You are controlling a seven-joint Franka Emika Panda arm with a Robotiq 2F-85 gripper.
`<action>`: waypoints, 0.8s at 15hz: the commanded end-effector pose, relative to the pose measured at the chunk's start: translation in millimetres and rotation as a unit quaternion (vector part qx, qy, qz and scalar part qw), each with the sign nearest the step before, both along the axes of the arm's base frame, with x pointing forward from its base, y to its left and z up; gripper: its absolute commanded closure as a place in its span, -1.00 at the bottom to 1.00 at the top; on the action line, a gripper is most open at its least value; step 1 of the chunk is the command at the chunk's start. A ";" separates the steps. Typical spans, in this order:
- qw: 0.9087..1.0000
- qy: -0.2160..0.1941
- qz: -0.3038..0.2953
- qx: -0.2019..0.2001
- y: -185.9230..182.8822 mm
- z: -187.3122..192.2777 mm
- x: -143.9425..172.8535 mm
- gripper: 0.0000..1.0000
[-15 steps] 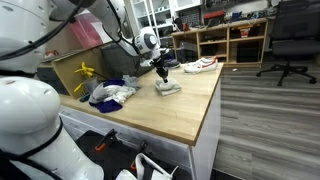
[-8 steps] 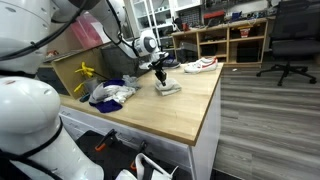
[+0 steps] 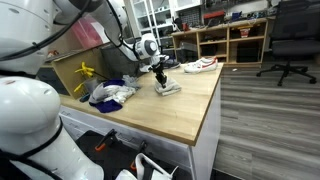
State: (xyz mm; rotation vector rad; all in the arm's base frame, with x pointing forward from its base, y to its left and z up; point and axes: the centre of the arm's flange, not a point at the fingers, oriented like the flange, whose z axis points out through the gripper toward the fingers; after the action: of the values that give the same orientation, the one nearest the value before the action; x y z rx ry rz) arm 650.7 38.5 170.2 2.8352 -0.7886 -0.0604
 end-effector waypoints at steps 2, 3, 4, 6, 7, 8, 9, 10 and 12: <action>1.000 0.002 0.003 0.006 2.5 25.9 -10.9 1.00; 1.000 0.006 0.005 0.002 -0.6 29.3 -12.3 1.00; 1.000 0.008 0.007 -0.002 -4.5 31.6 -14.2 1.00; 1.000 0.015 0.008 -0.010 -12.0 37.4 -16.9 1.00; 1.000 0.020 0.010 -0.014 -16.8 40.8 -18.3 1.00; 0.999 0.024 0.011 -0.021 -22.6 43.6 -19.7 1.00; 0.999 0.030 0.013 -0.029 -29.0 45.8 -21.0 1.00; 0.999 0.031 0.014 -0.037 -34.5 47.4 -21.9 1.00; 0.998 0.028 0.020 -0.055 -46.8 44.3 -20.6 1.00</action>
State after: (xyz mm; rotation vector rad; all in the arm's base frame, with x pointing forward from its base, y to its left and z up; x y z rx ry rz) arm 641.6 6.9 204.9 2.7603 -0.7440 -0.0919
